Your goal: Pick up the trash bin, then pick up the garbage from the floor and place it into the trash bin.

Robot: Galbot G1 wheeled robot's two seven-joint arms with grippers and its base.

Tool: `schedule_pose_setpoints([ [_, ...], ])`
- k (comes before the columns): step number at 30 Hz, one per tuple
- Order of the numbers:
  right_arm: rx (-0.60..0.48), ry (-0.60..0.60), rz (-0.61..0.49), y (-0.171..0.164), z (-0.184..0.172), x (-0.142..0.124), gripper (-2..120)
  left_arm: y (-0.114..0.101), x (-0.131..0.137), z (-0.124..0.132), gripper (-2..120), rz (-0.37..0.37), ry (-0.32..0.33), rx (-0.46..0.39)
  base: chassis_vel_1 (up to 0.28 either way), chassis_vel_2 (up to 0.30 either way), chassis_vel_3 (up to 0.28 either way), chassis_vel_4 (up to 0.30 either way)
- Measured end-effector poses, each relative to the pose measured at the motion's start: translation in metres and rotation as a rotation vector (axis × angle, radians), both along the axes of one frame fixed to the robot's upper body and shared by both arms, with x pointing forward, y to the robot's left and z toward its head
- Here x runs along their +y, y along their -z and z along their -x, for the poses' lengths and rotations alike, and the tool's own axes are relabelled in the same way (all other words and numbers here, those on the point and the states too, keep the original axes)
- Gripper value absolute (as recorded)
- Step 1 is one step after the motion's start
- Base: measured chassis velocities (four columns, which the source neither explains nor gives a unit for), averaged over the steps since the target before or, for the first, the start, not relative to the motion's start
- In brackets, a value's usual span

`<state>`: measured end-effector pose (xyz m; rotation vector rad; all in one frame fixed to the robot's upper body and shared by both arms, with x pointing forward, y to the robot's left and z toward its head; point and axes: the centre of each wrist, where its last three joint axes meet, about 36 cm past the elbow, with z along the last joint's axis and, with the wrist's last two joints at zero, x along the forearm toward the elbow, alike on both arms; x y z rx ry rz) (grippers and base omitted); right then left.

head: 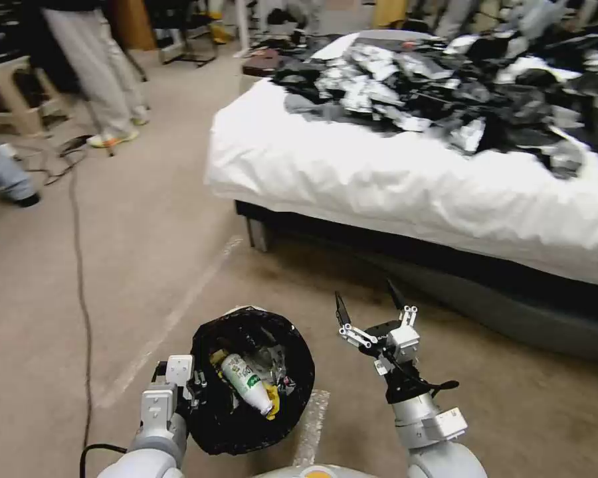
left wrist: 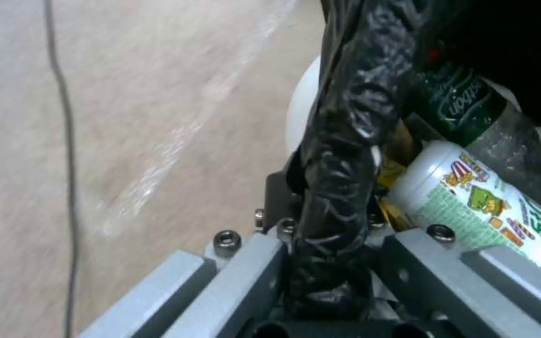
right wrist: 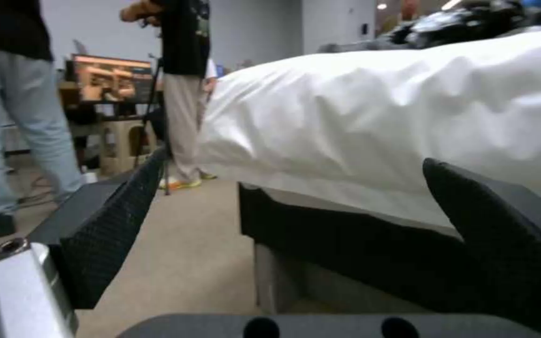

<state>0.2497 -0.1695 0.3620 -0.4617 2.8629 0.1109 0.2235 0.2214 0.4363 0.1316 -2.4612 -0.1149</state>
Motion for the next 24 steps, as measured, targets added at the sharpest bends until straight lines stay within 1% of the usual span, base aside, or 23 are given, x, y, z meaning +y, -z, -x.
schedule_pose_setpoints([
  [24, 0.000, -0.006, 0.019, 0.002, -0.006, -0.002, 99, -0.010, 0.001, 0.000, 0, 0.001, 0.000, -0.026, 0.123, 0.126, 0.131, 0.121],
])
